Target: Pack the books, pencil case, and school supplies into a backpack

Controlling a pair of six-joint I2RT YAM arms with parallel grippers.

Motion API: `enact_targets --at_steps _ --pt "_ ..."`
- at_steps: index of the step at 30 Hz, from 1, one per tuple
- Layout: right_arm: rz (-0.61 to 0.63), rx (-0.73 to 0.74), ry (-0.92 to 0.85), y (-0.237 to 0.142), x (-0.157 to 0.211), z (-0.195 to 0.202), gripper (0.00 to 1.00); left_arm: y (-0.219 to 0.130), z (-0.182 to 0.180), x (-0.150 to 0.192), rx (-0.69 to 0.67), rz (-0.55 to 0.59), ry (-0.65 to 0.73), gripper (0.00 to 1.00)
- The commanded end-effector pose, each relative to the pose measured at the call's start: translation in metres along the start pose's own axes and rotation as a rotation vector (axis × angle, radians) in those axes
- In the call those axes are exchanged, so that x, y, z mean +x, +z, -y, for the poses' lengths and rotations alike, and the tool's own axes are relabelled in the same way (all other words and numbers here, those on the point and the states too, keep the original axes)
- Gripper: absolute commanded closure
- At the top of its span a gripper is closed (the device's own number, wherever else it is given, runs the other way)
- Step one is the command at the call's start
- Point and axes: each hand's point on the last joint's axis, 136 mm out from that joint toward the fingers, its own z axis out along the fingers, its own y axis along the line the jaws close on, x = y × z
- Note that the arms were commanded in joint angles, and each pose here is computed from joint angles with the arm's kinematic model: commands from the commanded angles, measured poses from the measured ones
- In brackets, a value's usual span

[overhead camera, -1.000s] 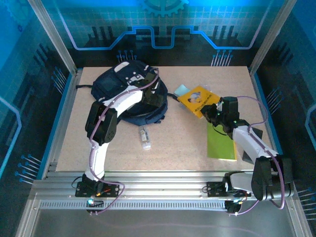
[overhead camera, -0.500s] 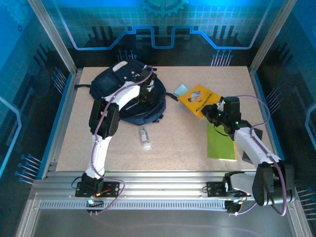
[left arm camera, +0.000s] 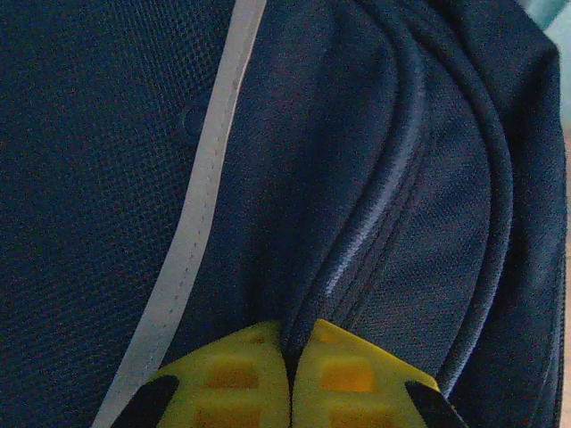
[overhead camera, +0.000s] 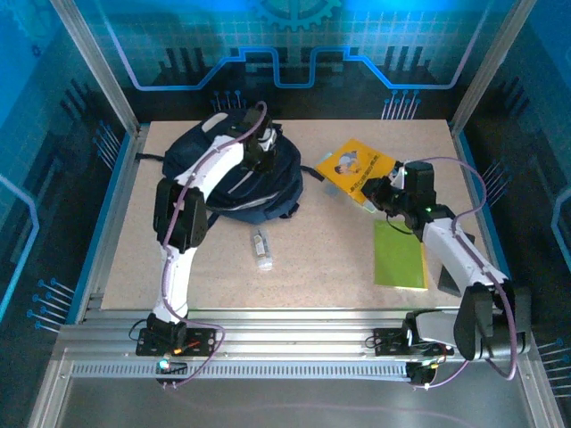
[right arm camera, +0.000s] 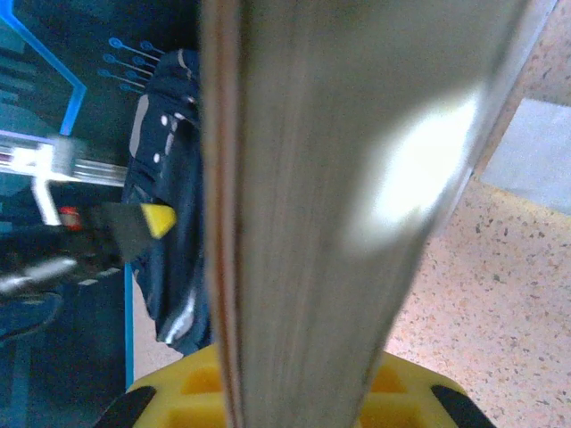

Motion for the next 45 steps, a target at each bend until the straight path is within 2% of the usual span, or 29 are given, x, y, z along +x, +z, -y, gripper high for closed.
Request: enact_targets --at_steps 1,5,12,20,23,29,36,40,42,45 --pt "0.03 -0.121 -0.057 -0.002 -0.019 -0.032 1.0 -0.092 0.021 -0.044 0.129 0.158 -0.021 1.0" --pt "-0.013 -0.138 -0.061 0.01 -0.009 -0.034 1.0 -0.115 0.024 -0.059 0.202 0.199 -0.052 1.0" --pt "-0.066 -0.261 -0.121 0.042 0.005 -0.087 1.0 -0.134 0.027 -0.07 0.367 0.213 -0.126 1.0" --pt "-0.195 -0.384 -0.126 0.124 0.034 -0.14 1.0 -0.152 0.025 -0.079 0.446 0.242 -0.17 1.0" --pt "-0.257 -0.387 -0.089 0.161 0.05 -0.146 1.0 -0.157 0.028 -0.081 0.466 0.253 -0.174 1.0" --pt "-0.299 -0.4 -0.063 0.226 0.08 -0.155 1.0 -0.168 0.032 -0.084 0.491 0.271 -0.186 1.0" --pt "-0.301 -0.386 -0.058 0.284 0.11 -0.163 0.99 -0.173 0.026 -0.084 0.488 0.296 -0.208 1.0" --pt "-0.329 -0.366 -0.047 0.288 0.113 -0.163 0.59 -0.163 0.013 -0.081 0.47 0.305 -0.252 1.0" --pt "-0.319 -0.345 -0.054 0.275 0.106 -0.159 0.47 -0.157 0.004 -0.08 0.452 0.311 -0.278 1.0" --pt "-0.3 -0.302 -0.078 0.239 0.093 -0.147 0.33 -0.144 -0.011 -0.076 0.41 0.315 -0.305 1.0"
